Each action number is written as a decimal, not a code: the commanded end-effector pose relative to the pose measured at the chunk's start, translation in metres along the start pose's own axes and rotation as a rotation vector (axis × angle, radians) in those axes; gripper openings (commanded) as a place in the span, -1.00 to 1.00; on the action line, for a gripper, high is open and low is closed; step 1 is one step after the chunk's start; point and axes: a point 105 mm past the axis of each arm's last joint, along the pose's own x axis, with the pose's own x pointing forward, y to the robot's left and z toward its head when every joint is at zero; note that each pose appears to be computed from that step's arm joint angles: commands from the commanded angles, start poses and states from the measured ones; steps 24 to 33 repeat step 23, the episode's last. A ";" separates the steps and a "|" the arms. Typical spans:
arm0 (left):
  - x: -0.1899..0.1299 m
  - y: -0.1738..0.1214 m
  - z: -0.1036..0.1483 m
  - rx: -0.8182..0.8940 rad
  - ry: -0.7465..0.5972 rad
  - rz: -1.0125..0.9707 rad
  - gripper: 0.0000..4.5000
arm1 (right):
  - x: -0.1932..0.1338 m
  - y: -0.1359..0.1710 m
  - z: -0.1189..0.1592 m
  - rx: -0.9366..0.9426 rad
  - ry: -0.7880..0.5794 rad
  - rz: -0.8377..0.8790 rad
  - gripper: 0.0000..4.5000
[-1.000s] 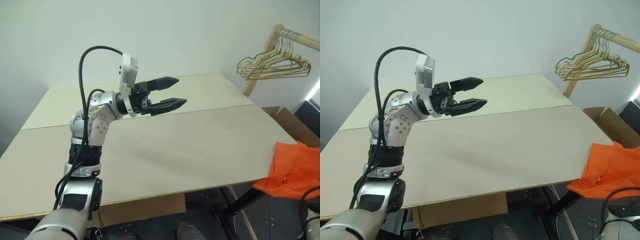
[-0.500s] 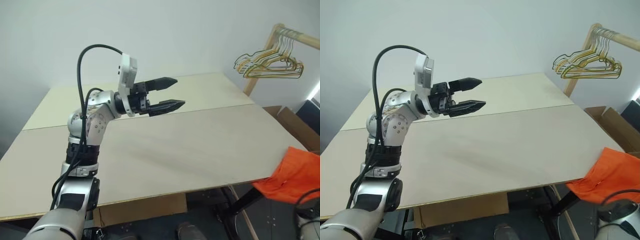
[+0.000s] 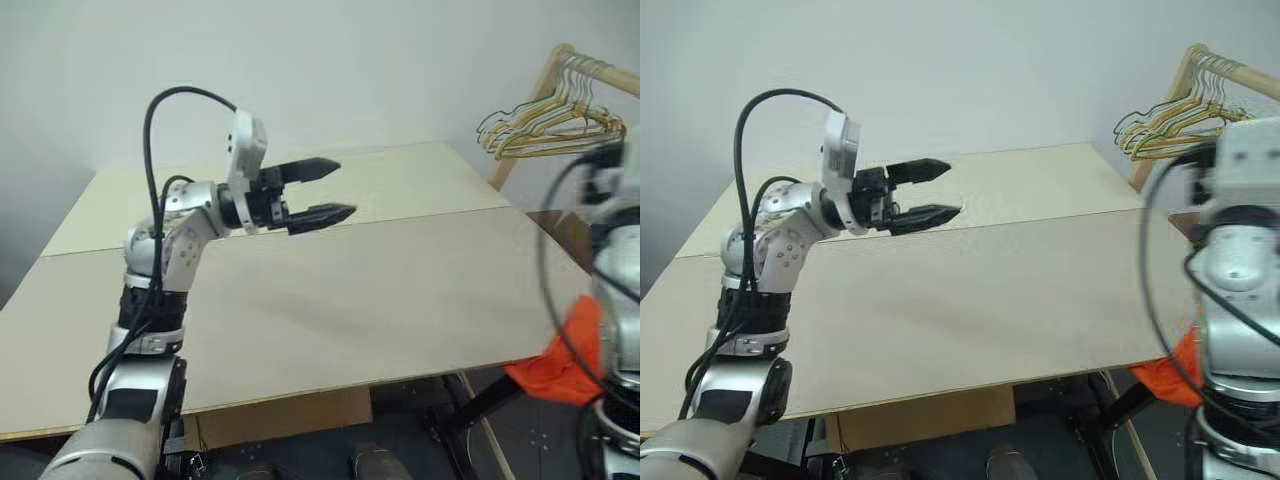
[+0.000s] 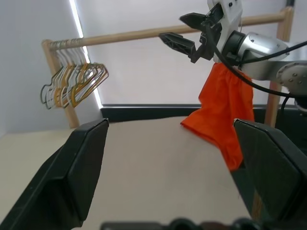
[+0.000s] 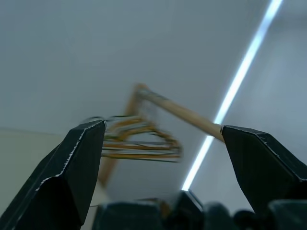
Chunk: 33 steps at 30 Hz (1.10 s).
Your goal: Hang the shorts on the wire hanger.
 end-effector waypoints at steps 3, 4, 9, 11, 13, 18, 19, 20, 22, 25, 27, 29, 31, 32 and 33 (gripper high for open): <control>-0.017 -0.005 -0.019 0.096 0.135 0.025 1.00 | -0.022 0.069 0.002 0.064 -0.036 0.558 0.99; -0.019 -0.005 -0.021 0.104 0.151 0.030 1.00 | -0.024 0.073 -0.005 0.080 -0.007 0.619 0.99; -0.030 -0.007 -0.031 0.113 0.212 0.052 1.00 | -0.032 0.078 -0.017 0.166 0.032 0.796 0.99; -0.036 -0.008 -0.034 0.117 0.239 0.057 1.00 | -0.040 0.084 -0.019 0.162 0.037 0.891 0.99; -0.039 -0.007 -0.036 0.117 0.253 0.068 1.00 | -0.045 0.087 -0.021 0.150 0.037 0.945 0.99; -0.041 -0.004 -0.037 0.115 0.261 0.089 1.00 | -0.047 0.089 -0.025 0.141 0.032 0.963 0.99; -0.041 -0.005 -0.037 0.115 0.261 0.089 1.00 | -0.046 0.089 -0.025 0.140 0.032 0.961 0.99; -0.040 -0.005 -0.037 0.115 0.261 0.088 1.00 | -0.046 0.089 -0.025 0.136 0.031 0.959 0.99; -0.040 -0.005 -0.037 0.113 0.257 0.084 1.00 | -0.046 0.088 -0.026 0.131 0.033 0.956 0.99; -0.040 -0.005 -0.036 0.112 0.254 0.083 1.00 | -0.046 0.088 -0.026 0.127 0.033 0.955 0.99; -0.040 -0.005 -0.036 0.112 0.254 0.083 1.00 | -0.046 0.088 -0.026 0.127 0.033 0.955 0.99; -0.040 -0.005 -0.036 0.112 0.254 0.083 1.00 | -0.046 0.088 -0.026 0.127 0.033 0.955 0.99; -0.040 -0.005 -0.036 0.112 0.254 0.083 1.00 | -0.046 0.088 -0.026 0.127 0.033 0.955 0.99; -0.040 -0.005 -0.036 0.112 0.254 0.083 1.00 | -0.046 0.088 -0.026 0.127 0.033 0.955 0.99; -0.040 -0.005 -0.036 0.112 0.254 0.083 1.00 | -0.046 0.088 -0.026 0.127 0.033 0.955 0.99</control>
